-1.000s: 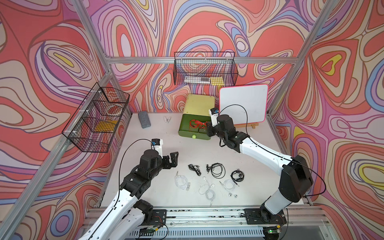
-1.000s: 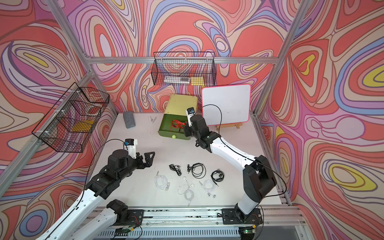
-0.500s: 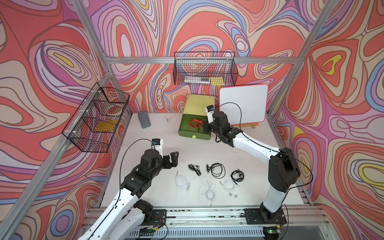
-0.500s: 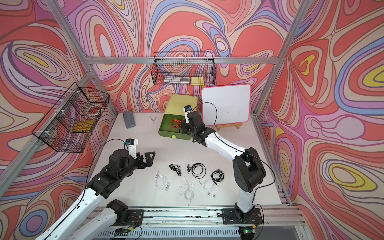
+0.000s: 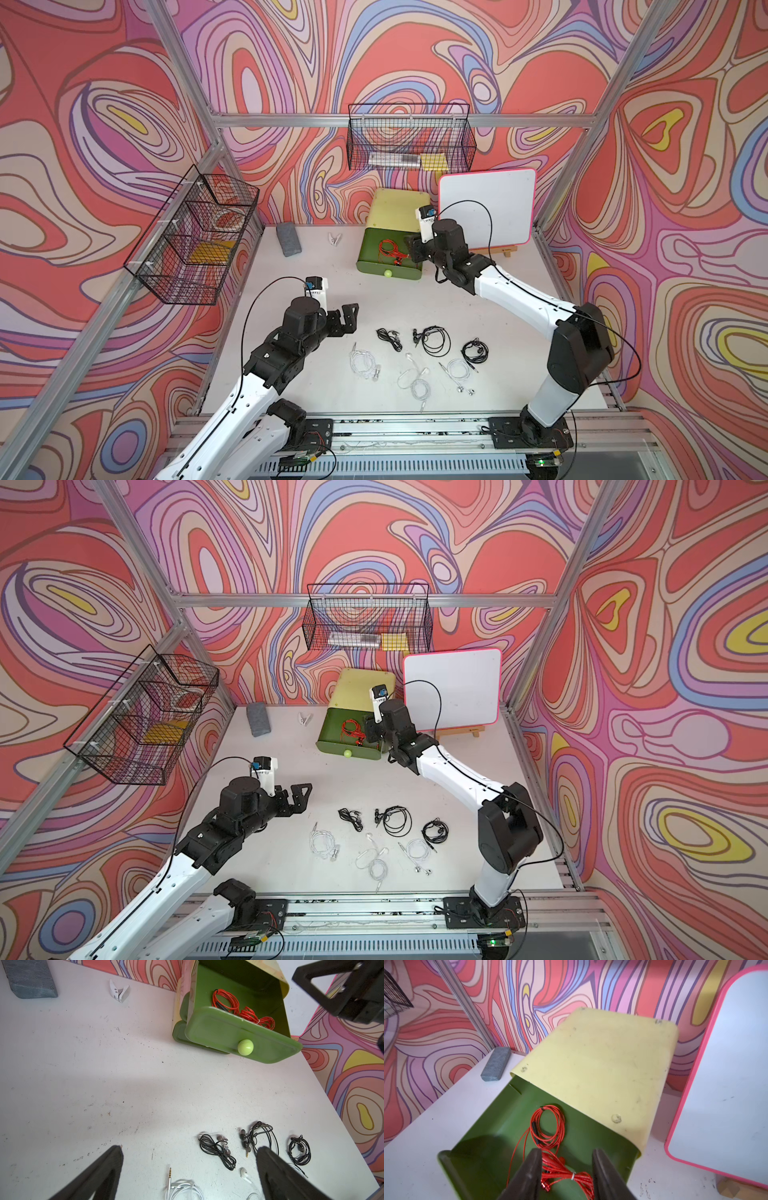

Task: Place the wired earphones into the drawer by color
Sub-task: Place the wired earphones in the drawer, then close the drawer in the storage box.

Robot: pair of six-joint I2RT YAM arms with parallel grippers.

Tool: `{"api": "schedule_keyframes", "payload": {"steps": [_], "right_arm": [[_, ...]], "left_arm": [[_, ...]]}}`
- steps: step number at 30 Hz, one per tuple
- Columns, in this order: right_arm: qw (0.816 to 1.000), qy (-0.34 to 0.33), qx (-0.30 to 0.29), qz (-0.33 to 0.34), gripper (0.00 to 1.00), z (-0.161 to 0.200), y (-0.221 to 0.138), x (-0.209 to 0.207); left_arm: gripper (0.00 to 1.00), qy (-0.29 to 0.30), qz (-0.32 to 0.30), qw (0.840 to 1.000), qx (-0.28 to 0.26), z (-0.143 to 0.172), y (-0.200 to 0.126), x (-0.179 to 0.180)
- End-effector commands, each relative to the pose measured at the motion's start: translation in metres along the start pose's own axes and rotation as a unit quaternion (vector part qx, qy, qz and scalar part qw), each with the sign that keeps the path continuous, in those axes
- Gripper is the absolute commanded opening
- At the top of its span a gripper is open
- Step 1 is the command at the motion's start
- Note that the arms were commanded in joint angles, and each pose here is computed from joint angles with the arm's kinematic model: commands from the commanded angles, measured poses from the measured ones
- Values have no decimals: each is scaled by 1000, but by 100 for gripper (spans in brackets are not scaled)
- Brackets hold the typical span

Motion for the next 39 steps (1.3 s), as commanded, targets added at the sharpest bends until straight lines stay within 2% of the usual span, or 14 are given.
{"api": "schedule_keyframes", "payload": {"steps": [1,11,12,14,22,29,39], "right_arm": [[1000,-3,-19,12,49,-13,-30,-5],[997,-2,-45,68,82,-4,-85,-30],[996,-3,-47,73,92,-1,-90,-33],[996,-7,-50,80,98,8,-97,-38],[990,-1,-77,115,98,40,-118,-60],[991,-3,-83,107,98,66,-119,-66],[985,0,-121,123,98,77,-128,-76]], "left_arm": [[99,-8,23,1000,-10,-15,0,-11],[98,-25,47,998,16,-26,19,-23],[97,-27,51,998,15,-27,21,-25],[98,-33,57,998,16,-29,25,-27],[96,-64,81,995,13,-37,46,-38],[90,-76,86,993,9,-43,65,-46],[78,-96,92,991,-6,-46,99,-59]]}}
Point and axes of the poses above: each gripper's point midway between its finger pads, its own y axis out along the fingers, its own x axis along the line the jaws close on, z = x × y, the point moved 4 cm from there along -y, back along the fingers, and after that the axes turned 8 degrees about y, right-handed, at the moved point
